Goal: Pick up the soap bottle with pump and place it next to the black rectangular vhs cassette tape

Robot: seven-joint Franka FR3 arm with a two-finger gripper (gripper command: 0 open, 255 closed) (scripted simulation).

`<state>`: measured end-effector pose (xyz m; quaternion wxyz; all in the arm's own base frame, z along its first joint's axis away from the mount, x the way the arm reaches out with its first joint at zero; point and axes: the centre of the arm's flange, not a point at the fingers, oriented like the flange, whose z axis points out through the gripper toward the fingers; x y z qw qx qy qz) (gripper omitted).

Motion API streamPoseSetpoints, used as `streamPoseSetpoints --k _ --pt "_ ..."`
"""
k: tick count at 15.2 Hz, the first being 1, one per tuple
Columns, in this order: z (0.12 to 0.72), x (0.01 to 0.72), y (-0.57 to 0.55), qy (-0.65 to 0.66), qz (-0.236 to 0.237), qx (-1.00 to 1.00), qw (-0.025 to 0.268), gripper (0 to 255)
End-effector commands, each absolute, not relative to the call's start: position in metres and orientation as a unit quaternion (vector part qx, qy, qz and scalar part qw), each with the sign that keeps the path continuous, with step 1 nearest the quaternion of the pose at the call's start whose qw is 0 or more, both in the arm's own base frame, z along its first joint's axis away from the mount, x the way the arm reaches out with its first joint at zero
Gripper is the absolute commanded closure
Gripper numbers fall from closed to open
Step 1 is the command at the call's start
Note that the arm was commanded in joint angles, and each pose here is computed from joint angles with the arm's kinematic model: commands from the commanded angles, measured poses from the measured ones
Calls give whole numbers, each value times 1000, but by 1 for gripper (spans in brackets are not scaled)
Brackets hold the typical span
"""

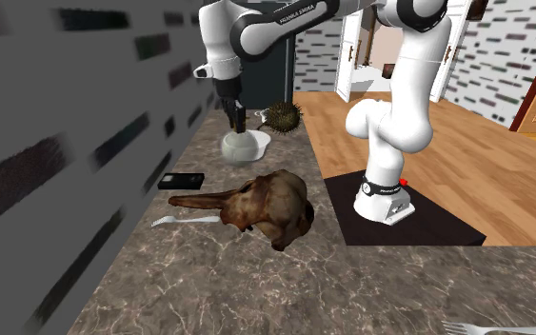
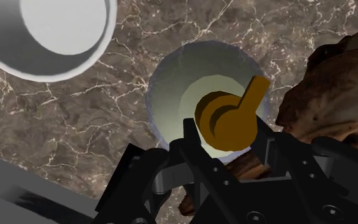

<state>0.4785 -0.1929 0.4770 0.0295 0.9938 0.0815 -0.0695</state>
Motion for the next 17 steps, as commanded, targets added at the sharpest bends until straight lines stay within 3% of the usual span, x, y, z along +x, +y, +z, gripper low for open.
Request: streamPoseSetpoints --k 1,17 --pt "466 479 -193 81 -69 994 30 255" --pt "395 479 -193 81 -69 994 30 255"
